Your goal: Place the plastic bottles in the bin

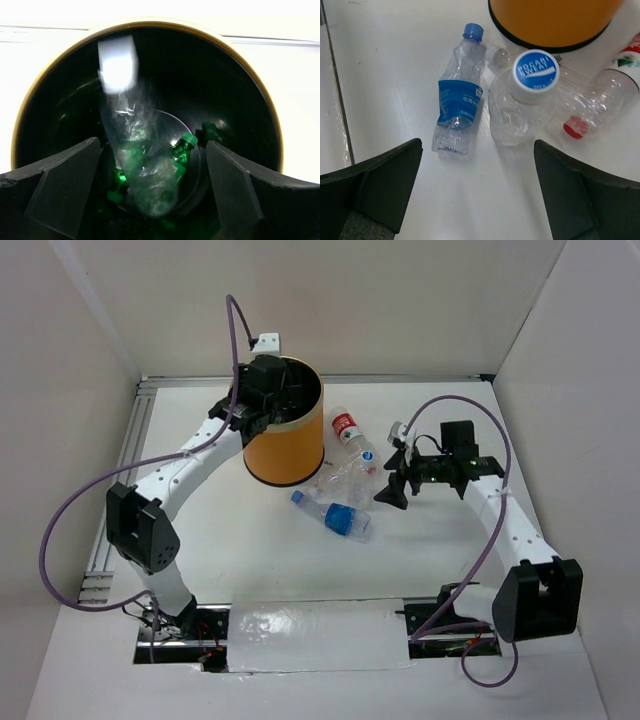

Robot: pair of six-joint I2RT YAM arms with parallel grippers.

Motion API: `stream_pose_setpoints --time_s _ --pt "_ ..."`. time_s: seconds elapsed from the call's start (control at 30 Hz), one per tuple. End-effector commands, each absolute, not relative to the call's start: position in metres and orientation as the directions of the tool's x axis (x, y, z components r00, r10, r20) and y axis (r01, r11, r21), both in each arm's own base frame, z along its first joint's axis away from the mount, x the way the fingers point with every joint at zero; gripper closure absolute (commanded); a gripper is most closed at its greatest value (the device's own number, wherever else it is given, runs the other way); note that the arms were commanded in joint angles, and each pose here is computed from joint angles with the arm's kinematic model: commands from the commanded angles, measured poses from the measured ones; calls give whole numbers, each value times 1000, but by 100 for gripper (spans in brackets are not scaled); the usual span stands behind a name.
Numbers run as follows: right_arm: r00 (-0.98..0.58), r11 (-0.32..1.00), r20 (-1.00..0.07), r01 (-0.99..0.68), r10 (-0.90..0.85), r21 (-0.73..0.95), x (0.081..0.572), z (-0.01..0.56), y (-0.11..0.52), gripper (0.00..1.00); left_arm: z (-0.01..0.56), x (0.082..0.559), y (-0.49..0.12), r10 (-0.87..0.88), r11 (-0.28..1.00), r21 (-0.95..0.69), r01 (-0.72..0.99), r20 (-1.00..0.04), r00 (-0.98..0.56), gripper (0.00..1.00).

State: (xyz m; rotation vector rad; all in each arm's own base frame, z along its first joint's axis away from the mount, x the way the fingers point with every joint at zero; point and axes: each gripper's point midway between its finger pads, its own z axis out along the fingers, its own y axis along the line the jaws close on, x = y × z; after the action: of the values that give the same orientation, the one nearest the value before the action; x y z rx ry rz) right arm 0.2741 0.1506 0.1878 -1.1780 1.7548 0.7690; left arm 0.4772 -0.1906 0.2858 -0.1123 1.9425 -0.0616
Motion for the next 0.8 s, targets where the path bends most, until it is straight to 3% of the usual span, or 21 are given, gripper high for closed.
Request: stream_pose_setpoints --time_s 0.0,0.1,0.2,0.3,0.43,0.63,0.77 --pt "-81 300 -916 -953 -393 -45 286 189 168 1 373 448 -185 -144 989 -150 11 -966 -216 0" --pt "-68 291 -916 -955 -395 -55 297 185 176 1 391 405 -199 -115 987 -135 84 -972 -205 0" --pt "-88 308 -907 -950 -411 -48 312 177 182 1 378 348 -208 -204 956 -251 153 -940 -273 0" --pt "-106 343 -907 -938 -408 -45 331 168 183 1 326 298 -213 -264 922 -353 161 -875 -407 0" --pt "-95 342 -902 -938 -421 -61 344 167 190 1 223 244 -233 -380 861 -508 35 -687 -619 0" --pt "-82 344 -915 -937 -395 -64 362 180 203 1 158 222 -264 -575 714 -682 -159 -441 -689 0" --pt "-97 321 -924 -947 -370 -29 363 181 222 1 134 226 -281 -650 639 -731 -240 -346 -677 0"
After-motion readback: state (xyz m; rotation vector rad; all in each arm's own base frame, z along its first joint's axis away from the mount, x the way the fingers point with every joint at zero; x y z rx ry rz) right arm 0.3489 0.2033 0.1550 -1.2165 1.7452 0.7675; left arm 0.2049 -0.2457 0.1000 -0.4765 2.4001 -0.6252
